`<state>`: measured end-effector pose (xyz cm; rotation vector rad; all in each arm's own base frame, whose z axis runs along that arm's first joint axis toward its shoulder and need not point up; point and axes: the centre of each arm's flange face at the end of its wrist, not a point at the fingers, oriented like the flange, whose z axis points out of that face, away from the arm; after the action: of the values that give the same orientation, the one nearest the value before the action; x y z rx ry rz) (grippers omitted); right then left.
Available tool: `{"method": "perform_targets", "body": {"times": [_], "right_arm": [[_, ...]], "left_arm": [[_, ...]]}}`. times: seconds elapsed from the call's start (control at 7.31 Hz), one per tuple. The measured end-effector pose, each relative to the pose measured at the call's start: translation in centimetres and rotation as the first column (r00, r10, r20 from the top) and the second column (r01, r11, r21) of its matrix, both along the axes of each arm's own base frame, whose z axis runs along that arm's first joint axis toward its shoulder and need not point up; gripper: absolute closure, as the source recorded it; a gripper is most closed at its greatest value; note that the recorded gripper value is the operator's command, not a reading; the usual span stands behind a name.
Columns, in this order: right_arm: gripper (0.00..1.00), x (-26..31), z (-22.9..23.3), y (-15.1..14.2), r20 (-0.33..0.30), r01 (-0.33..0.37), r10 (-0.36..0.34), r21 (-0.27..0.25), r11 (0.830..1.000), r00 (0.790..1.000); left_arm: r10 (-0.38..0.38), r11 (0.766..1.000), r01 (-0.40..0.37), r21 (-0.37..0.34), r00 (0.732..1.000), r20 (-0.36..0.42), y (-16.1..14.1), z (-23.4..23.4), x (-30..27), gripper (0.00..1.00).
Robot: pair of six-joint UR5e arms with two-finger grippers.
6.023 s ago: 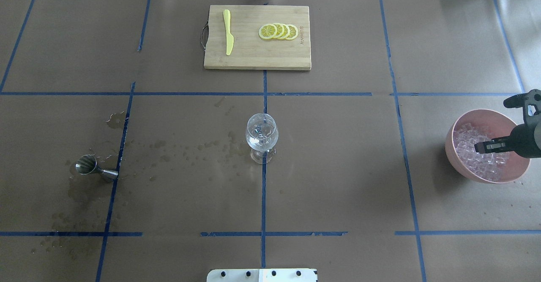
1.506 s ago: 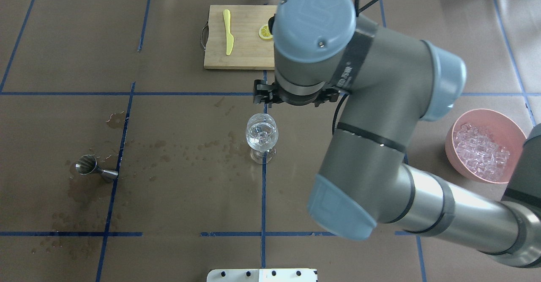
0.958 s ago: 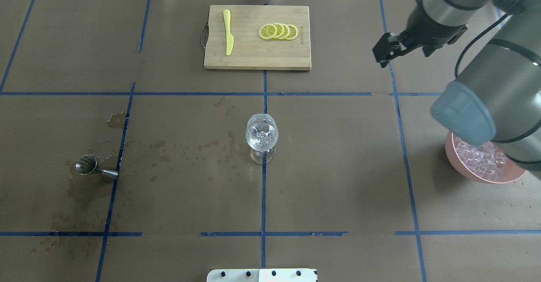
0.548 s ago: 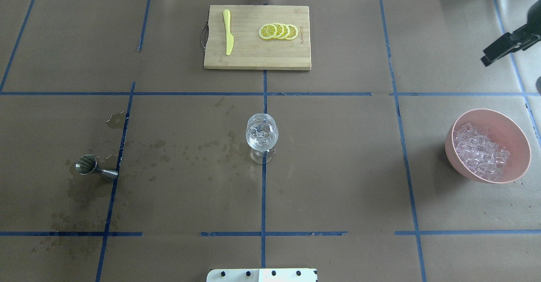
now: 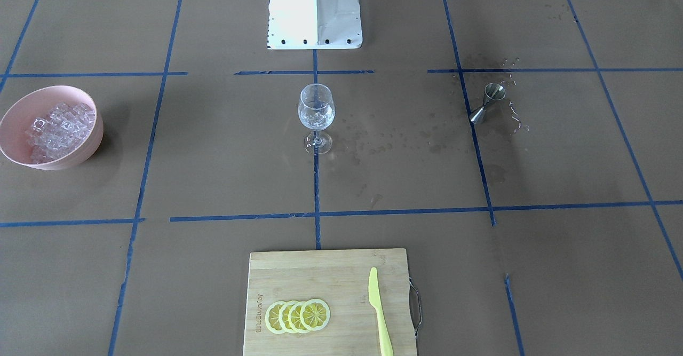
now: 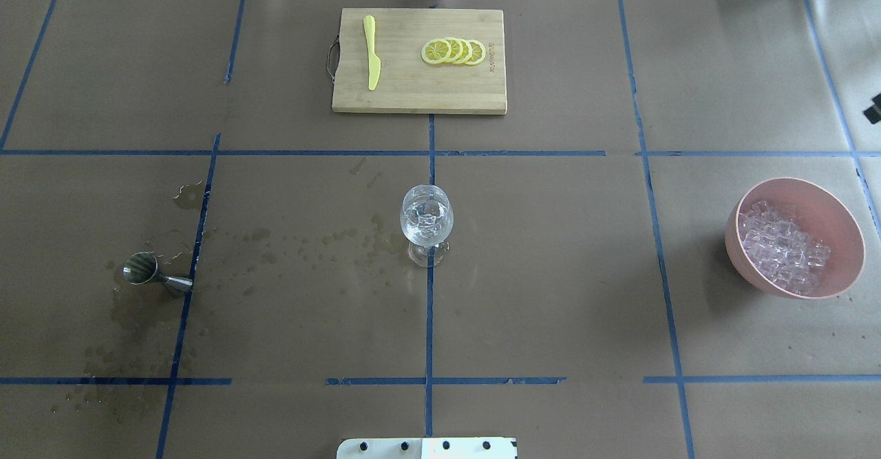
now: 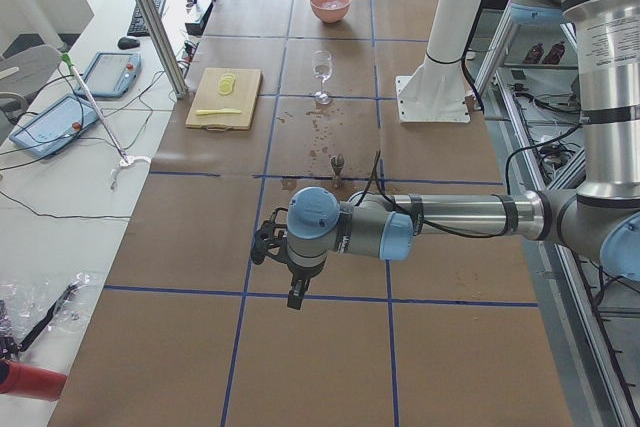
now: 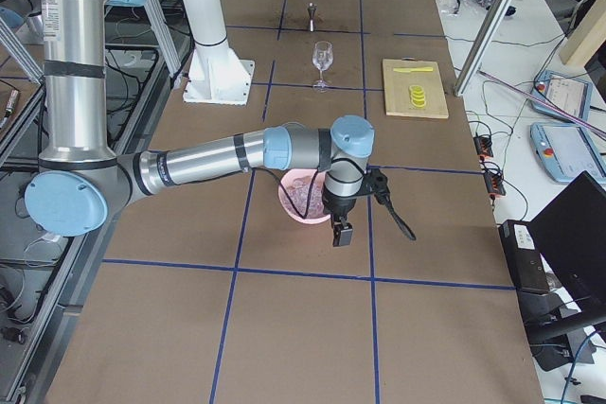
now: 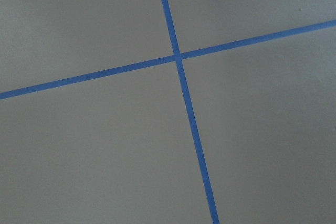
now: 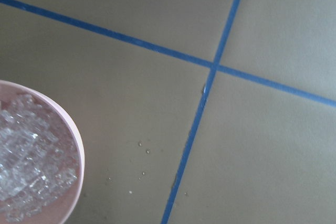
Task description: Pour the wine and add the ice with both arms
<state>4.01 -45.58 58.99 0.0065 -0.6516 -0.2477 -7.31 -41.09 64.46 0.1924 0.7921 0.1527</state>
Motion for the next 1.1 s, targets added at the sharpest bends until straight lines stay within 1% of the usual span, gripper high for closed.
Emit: {"method": "perform_targets", "body": {"times": [0.14,0.27,0.41,0.55,0.68,0.82,1.1], "right_arm": [[0.00,0.6,2.4,1.4,0.003,-0.011,0.011,-0.052,0.999,1.000],[0.00,1.0,3.7,2.2,0.012,-0.021,0.022,-0.081,0.997,1.000],[0.00,1.3,4.2,2.8,0.023,-0.031,0.034,-0.096,0.995,0.999],[0.00,1.5,4.4,3.1,0.028,-0.039,0.042,-0.100,0.994,0.999],[0.00,1.7,4.7,3.4,0.031,-0.044,0.047,-0.089,0.995,0.998],[0.00,1.7,4.9,3.8,0.031,-0.062,0.065,-0.074,0.995,0.997],[0.00,1.8,4.8,4.0,0.026,-0.120,0.122,-0.072,0.990,0.992]], "left_arm": [[0.000,1.000,0.000,-0.012,1.000,0.001,0.4,0.4,0.0,0.00],[0.000,0.999,0.000,-0.036,1.000,0.001,0.6,0.7,0.0,0.00],[0.001,0.998,-0.001,-0.070,1.000,0.000,0.8,0.9,0.0,0.00],[0.001,0.995,-0.001,-0.096,1.000,-0.001,0.9,1.0,0.0,0.00],[0.001,0.995,-0.001,-0.104,1.000,-0.002,0.9,1.0,0.0,0.00],[0.001,0.994,-0.001,-0.105,1.000,-0.002,0.9,0.8,0.0,0.00],[0.000,0.995,0.000,-0.101,1.000,-0.002,0.7,0.6,0.0,0.00]]}}
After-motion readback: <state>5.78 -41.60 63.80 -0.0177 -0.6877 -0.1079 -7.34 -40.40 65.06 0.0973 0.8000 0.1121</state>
